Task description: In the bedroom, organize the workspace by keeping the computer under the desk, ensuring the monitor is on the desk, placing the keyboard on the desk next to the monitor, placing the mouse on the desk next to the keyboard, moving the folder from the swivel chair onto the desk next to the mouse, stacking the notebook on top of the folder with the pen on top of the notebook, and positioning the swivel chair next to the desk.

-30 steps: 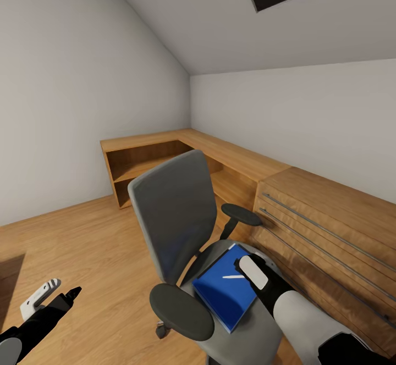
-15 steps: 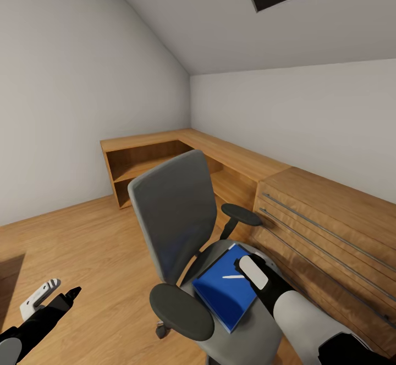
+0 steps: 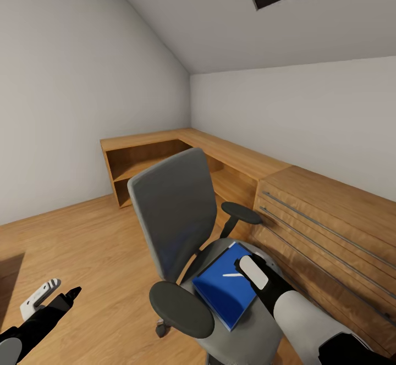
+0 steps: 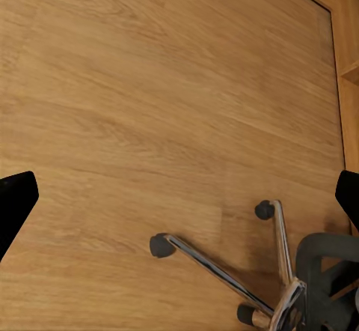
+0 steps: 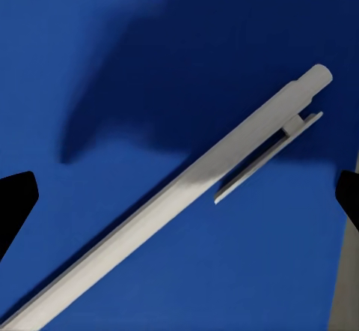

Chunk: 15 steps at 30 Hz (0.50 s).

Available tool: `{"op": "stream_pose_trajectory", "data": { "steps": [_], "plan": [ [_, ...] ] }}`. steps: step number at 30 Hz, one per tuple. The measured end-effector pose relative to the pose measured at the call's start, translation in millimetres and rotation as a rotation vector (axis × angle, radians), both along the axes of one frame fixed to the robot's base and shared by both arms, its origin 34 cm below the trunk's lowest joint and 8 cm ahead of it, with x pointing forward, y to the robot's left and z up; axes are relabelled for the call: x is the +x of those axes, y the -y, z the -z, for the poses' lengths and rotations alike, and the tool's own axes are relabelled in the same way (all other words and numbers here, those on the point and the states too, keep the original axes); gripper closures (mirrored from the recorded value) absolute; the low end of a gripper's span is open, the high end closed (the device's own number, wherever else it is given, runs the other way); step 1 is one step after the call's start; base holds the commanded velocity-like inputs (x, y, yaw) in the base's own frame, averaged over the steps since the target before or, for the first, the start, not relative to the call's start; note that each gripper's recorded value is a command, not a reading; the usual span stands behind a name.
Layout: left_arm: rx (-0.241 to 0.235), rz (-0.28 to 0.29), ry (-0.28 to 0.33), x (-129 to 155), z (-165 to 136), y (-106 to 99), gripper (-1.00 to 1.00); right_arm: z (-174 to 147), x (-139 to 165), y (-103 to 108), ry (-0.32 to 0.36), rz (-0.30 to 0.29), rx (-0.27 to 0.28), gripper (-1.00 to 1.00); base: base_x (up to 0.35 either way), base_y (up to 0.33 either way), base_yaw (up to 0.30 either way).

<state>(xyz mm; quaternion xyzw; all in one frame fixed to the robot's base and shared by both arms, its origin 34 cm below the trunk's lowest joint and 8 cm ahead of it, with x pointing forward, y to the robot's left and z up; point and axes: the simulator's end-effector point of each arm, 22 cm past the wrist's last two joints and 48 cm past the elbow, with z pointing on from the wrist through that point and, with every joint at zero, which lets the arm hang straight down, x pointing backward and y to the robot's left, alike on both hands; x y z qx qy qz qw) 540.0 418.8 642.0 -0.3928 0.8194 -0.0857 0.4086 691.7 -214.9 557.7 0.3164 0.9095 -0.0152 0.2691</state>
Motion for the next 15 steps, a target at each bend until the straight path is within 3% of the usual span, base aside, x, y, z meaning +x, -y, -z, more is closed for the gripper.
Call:
{"op": "stream_pose_trajectory", "data": {
  "steps": [15],
  "plan": [
    [0.0, -0.001, 0.0, -0.1, -0.1, -0.4, -1.0, -0.2, 0.2, 0.0, 0.001, 0.0, 0.0, -1.0, 0.0, 0.0, 0.0]
  ]
}}
